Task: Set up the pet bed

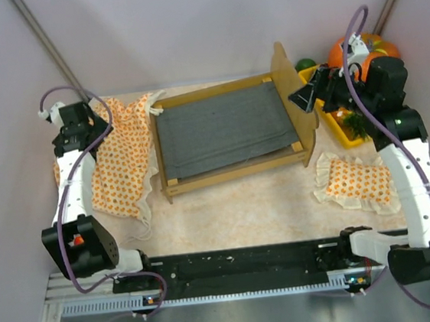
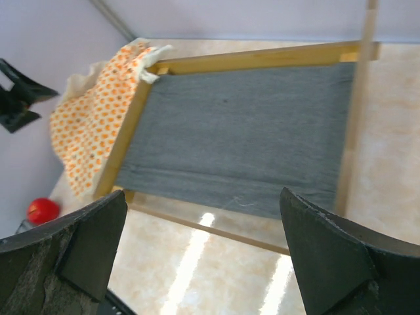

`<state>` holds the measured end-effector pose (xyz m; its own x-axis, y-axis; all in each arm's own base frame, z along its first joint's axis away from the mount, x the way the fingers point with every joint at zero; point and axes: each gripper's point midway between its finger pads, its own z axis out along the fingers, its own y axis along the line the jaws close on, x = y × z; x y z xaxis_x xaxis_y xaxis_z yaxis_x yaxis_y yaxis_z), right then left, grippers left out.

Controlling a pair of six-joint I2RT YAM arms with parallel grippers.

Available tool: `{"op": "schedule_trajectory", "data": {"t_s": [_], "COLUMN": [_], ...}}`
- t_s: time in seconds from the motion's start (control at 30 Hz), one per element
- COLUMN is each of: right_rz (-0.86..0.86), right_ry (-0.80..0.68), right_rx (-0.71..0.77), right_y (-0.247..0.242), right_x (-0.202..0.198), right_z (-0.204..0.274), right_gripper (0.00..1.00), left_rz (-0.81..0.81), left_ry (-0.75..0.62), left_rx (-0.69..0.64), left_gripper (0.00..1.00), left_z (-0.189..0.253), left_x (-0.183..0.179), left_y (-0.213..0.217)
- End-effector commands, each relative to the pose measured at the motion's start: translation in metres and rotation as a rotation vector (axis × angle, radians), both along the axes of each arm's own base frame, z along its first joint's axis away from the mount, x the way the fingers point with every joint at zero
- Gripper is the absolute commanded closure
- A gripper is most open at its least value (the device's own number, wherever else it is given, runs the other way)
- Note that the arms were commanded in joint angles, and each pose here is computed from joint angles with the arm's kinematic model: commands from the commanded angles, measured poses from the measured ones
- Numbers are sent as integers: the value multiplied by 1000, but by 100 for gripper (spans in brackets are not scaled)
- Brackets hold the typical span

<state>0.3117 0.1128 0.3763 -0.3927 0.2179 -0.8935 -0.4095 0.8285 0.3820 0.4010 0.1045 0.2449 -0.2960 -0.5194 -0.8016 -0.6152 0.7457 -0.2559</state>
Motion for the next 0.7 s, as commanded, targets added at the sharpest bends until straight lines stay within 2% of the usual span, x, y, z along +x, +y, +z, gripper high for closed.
{"op": "schedule_trajectory", "data": {"t_s": [0.0, 0.1, 0.33, 0.5, 0.67], "right_rz": [184, 199, 230, 255, 273], "right_ry": [20, 17, 32, 63, 71], "right_rx": [98, 64, 83, 96, 104], "right_y": [42, 51, 58, 62, 65], "right_x": [-1, 5, 12, 14, 13], "right_z": [19, 14, 16, 8, 7], "right_gripper": [1, 1, 1, 1, 1], "left_rz": [210, 301, 524, 542, 570], "left_ry": [47, 45, 136, 142, 161], "left_rx": [-160, -188, -299, -367, -381], "left_gripper": [2, 2, 2, 2, 2], "left_z": [-36, -55, -107, -136, -161], "left_x": [-49, -76, -135, -144, -147], "left_y": [7, 12, 39, 37, 39]}}
